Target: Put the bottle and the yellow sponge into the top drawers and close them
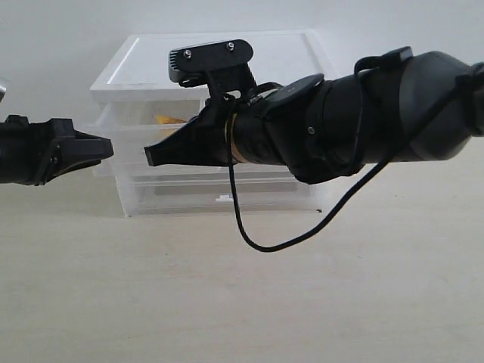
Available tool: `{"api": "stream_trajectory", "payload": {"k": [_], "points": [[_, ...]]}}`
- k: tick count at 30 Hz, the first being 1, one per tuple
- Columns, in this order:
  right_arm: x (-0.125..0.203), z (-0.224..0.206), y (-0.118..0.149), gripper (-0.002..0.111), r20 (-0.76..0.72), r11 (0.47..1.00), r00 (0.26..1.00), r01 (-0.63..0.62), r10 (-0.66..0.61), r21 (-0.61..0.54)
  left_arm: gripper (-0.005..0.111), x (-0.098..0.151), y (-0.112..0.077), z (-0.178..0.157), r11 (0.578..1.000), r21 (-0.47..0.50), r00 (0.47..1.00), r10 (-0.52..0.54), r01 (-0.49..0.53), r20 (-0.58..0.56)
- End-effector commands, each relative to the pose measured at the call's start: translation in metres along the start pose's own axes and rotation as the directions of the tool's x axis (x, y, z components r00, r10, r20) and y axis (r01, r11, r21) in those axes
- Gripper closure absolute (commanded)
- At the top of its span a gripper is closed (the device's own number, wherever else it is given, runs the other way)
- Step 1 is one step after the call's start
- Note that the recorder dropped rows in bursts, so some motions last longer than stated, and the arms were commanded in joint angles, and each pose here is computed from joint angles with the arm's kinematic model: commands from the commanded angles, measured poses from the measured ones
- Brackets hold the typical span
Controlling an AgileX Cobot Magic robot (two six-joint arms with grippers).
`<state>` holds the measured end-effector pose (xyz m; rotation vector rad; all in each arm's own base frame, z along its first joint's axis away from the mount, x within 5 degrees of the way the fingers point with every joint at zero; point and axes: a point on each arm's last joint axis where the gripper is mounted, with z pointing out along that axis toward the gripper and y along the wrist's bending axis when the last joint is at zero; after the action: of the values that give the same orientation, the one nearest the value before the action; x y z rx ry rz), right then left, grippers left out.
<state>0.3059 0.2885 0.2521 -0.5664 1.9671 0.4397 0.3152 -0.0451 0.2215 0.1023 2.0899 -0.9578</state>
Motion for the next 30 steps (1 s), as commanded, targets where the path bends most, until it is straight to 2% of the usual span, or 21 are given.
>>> {"api": "stream_trajectory", "payload": {"k": [1,11,17,23,25,30], "points": [[-0.001,0.017,-0.021,0.108,0.003,0.997,0.999,-0.053,0.052,0.059,0.074,-0.008,0.001,0.004,1.000,-0.001,1.000,-0.012,0.012,0.022],[-0.015,0.034,-0.046,0.108,0.041,0.992,0.995,-0.094,0.090,0.089,0.074,-0.018,0.027,0.032,0.999,-0.001,0.999,-0.033,0.033,0.001],[-0.021,0.044,-0.045,0.108,0.055,0.992,0.994,-0.099,0.095,0.076,0.074,-0.033,0.035,0.048,0.998,0.037,0.999,-0.046,0.046,0.015],[-0.030,0.047,-0.044,0.108,0.082,0.994,0.993,-0.086,0.080,0.072,0.074,-0.051,0.035,0.051,1.000,0.023,0.998,-0.014,0.013,0.055],[-0.030,0.047,-0.043,0.108,0.079,0.994,0.994,-0.085,0.080,0.064,0.074,-0.057,0.034,0.051,0.999,0.029,0.997,-0.039,0.037,0.066],[-0.027,0.047,-0.037,0.108,0.051,0.997,0.995,-0.080,0.081,-0.009,0.075,-0.054,0.031,0.050,0.999,0.047,0.999,-0.029,0.028,0.032]]}}
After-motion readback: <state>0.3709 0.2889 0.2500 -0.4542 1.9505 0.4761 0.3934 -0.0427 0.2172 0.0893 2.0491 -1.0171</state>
